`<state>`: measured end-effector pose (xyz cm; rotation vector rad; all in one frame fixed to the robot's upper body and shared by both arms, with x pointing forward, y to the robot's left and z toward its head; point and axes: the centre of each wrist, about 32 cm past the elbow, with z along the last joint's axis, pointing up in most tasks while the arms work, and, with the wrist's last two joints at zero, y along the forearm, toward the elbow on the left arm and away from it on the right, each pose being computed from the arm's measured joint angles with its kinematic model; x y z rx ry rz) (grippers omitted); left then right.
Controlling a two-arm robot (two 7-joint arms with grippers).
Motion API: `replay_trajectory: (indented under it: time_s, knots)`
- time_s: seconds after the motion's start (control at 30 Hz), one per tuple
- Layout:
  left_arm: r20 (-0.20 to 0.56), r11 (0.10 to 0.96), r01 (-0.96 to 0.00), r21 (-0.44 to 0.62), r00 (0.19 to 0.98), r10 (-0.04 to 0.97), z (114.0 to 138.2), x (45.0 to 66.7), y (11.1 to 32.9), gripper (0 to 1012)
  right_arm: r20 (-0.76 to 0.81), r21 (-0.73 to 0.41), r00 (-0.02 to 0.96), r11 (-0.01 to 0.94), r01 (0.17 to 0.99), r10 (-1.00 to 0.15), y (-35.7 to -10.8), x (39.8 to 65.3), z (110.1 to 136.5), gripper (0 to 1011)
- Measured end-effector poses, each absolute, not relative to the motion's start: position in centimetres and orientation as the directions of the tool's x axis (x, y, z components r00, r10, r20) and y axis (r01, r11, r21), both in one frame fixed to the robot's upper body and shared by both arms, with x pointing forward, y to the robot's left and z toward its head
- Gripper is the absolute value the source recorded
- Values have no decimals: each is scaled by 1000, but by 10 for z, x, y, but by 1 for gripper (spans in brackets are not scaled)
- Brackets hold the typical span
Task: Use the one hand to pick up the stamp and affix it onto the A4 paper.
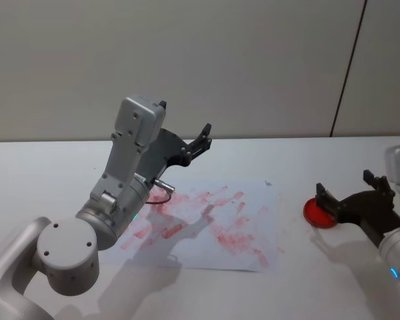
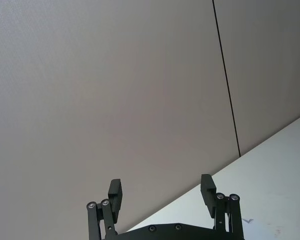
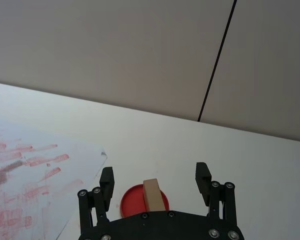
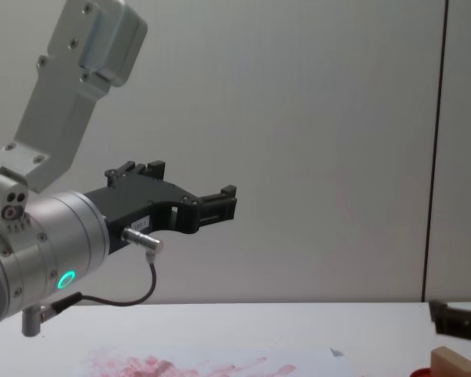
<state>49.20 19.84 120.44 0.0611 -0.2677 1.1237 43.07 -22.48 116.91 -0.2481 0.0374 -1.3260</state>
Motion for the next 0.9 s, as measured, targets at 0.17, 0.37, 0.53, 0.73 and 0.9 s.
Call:
replay_trajectory:
  time_s: [0.17,0.37,0.53,0.73,0.9]
  knots:
    - [242,434,-897,-86,404,882,1204,492,198,1001,132,-241,246,210,947,-960,-219,439,1163,1001]
    - [242,434,-897,-86,404,882,1204,492,198,1001,150,-274,251,204,940,-956,-215,446,1157,1001]
    - [242,434,-897,-86,404,882,1204,492,198,1001,168,-305,255,195,932,-952,-213,453,1152,1001]
    - [242,434,-897,-86,404,882,1204,492,198,1002,183,-332,258,188,924,-948,-211,459,1148,1001]
    - [242,434,-897,-86,404,882,1204,492,198,1001,194,-355,264,184,917,-945,-210,464,1144,1001]
